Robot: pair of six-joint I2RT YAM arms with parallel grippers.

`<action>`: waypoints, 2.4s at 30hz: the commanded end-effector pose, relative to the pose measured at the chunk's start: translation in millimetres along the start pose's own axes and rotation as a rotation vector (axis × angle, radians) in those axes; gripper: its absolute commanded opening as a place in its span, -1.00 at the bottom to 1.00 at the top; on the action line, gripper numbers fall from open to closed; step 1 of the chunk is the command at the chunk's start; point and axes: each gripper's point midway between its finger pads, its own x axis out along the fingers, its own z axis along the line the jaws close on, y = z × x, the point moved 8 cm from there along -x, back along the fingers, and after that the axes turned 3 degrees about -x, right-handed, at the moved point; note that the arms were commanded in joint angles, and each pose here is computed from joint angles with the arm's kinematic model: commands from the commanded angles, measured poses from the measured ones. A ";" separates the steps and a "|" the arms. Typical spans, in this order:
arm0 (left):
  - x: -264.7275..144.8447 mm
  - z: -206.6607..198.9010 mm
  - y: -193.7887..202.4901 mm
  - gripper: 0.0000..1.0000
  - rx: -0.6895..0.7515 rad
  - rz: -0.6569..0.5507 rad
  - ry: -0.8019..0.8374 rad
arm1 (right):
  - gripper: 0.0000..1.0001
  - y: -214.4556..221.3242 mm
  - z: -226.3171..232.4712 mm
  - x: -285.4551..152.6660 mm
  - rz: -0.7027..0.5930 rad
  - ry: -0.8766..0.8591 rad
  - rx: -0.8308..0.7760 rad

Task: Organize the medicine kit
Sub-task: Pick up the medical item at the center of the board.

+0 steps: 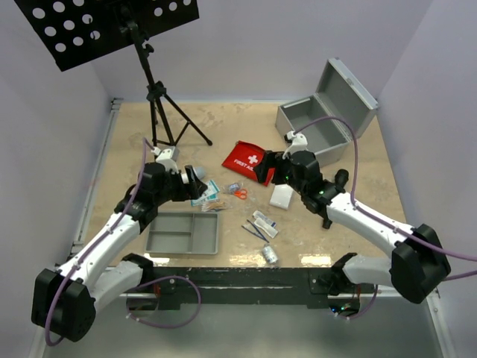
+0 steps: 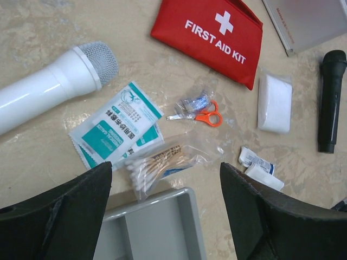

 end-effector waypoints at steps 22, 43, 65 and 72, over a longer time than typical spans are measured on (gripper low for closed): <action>5.5 7.4 5.4 0.63 -0.095 -0.032 -0.075 | 0.71 28.6 23.9 32.3 0.060 0.122 -0.018; -3.4 3.5 -10.6 0.61 -0.111 -0.086 -0.123 | 0.96 62.1 -53.1 29.7 0.192 0.470 0.166; -15.4 13.0 -14.7 0.61 -0.130 -0.146 -0.240 | 0.81 101.8 -69.8 38.5 0.320 0.544 0.145; -15.7 12.2 -14.5 0.61 -0.134 -0.157 -0.225 | 0.59 104.0 -72.3 41.4 0.345 0.580 0.125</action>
